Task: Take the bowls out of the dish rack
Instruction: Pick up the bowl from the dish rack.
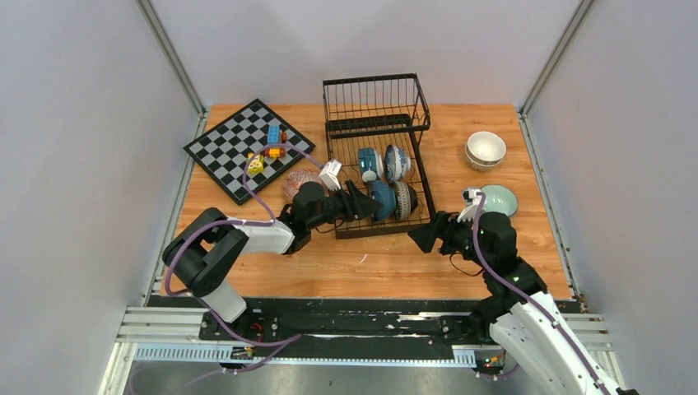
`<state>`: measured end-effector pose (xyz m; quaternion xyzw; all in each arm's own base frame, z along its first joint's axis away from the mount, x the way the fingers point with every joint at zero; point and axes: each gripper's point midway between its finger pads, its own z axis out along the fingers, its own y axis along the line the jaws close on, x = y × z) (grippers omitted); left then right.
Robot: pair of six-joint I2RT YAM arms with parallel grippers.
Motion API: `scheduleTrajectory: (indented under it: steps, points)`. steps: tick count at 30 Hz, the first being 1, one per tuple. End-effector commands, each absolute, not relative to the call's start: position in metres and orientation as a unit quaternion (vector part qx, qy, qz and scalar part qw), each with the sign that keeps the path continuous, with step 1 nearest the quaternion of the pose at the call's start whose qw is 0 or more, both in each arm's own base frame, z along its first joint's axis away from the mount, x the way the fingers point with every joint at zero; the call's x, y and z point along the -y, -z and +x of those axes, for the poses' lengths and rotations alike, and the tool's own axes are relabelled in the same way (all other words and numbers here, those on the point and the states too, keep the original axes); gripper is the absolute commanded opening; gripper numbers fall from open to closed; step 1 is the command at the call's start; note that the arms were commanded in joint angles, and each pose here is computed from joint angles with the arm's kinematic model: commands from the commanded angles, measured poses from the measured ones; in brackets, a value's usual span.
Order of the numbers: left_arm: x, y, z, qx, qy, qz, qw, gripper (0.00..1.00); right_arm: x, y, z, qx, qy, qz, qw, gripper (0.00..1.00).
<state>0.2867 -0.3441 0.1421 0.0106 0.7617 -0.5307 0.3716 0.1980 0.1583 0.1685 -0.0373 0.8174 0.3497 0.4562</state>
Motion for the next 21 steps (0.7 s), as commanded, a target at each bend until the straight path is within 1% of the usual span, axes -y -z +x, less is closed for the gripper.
scheduleTrajectory:
  steps: [1, 10, 14, 21]
  points:
    - [0.348, -0.153, 0.293, -0.734, 0.567, 0.010, 0.373, 0.55, -0.159, -0.167, 0.195, -0.818, -0.347, -0.049, 0.457, 0.85]
    - [0.350, -0.163, 0.294, -0.682, 0.641, 0.002, 0.352, 0.43, -0.158, -0.166, 0.195, -0.819, -0.343, -0.050, 0.458, 0.85]
    - [0.352, -0.156, 0.293, -0.684, 0.644, 0.000, 0.344, 0.40, -0.157, -0.164, 0.195, -0.820, -0.340, -0.049, 0.457, 0.85]
    - [0.354, -0.152, 0.294, -0.686, 0.645, 0.002, 0.339, 0.30, -0.156, -0.163, 0.195, -0.821, -0.338, -0.047, 0.457, 0.85]
